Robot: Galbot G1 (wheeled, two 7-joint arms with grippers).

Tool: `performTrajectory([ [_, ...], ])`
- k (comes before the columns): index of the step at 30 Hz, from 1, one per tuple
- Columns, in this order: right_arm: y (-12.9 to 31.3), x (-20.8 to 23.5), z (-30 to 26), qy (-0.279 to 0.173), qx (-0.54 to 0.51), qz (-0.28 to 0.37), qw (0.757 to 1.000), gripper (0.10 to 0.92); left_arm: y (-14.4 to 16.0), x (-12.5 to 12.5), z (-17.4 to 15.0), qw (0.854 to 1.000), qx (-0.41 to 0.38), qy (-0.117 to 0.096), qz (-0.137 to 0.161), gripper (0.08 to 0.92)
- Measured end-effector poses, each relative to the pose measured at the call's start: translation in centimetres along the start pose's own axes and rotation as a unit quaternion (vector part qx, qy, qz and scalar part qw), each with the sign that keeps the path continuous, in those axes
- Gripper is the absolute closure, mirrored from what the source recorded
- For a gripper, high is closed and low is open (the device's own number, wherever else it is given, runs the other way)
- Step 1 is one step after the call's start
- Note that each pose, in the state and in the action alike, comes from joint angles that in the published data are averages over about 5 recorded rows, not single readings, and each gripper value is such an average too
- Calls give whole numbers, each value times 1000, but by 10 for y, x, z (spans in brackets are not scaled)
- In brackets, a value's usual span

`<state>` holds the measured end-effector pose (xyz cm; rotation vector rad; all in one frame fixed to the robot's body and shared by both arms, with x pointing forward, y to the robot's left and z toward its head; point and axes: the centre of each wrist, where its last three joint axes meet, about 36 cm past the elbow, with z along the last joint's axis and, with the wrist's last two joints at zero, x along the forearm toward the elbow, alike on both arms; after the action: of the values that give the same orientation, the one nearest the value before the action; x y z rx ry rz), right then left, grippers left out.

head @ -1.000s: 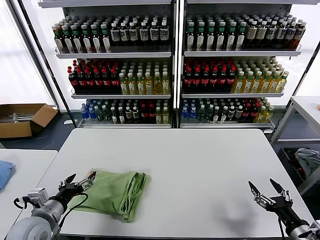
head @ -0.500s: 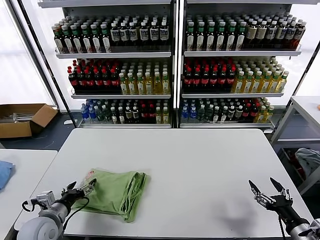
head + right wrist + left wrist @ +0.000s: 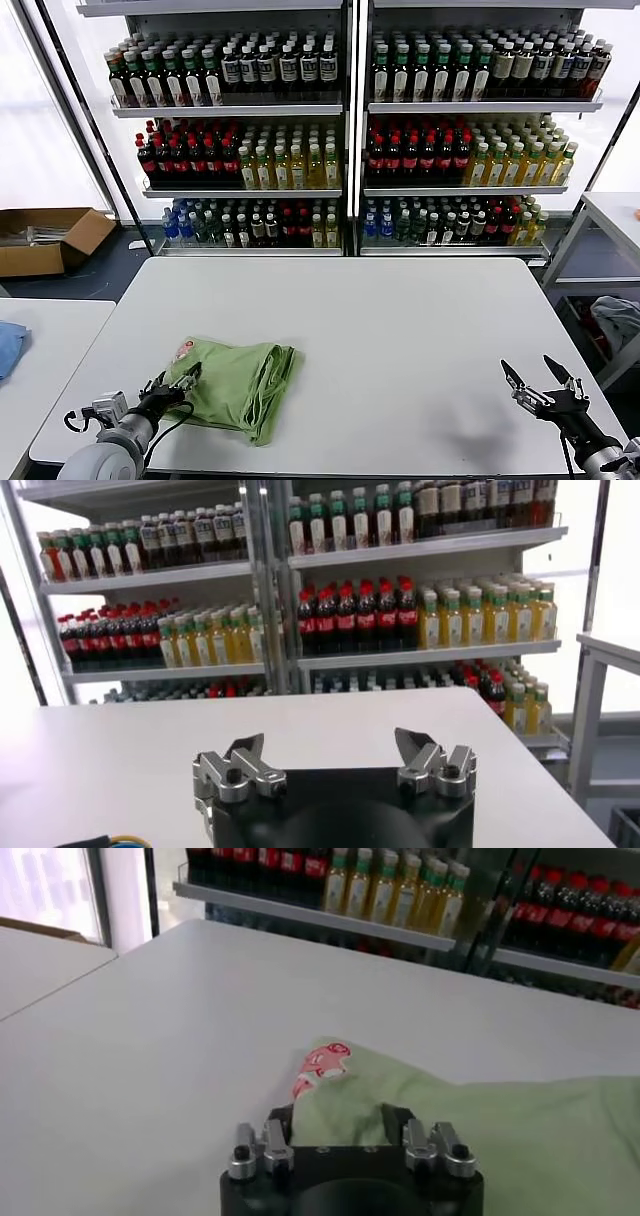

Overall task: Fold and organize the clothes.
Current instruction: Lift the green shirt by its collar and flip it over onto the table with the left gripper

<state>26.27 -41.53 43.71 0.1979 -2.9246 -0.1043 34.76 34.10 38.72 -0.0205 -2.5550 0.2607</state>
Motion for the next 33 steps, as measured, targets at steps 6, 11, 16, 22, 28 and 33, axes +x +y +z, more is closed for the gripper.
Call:
performTrajectory([
  [6,-1,1,-1,0,2,1,1000,200,-3,-1,7,1000,7,-5,-8,614],
  [11,-2,0,-2,-2,2,1,1000,200,-4,0,8,1000,14,-13,-17,752],
  [16,-4,0,-4,-5,1,4,1000,200,1,4,6,999,27,-23,-36,857],
  [22,-6,0,-4,-6,-1,6,1000,200,28,20,-11,995,40,-44,-86,860],
  [28,-4,-3,-3,-9,-5,4,1000,200,78,48,-39,985,39,-70,-153,860],
  [33,0,-5,-4,-11,-9,1,1000,200,112,79,-72,974,21,-102,-199,860],
])
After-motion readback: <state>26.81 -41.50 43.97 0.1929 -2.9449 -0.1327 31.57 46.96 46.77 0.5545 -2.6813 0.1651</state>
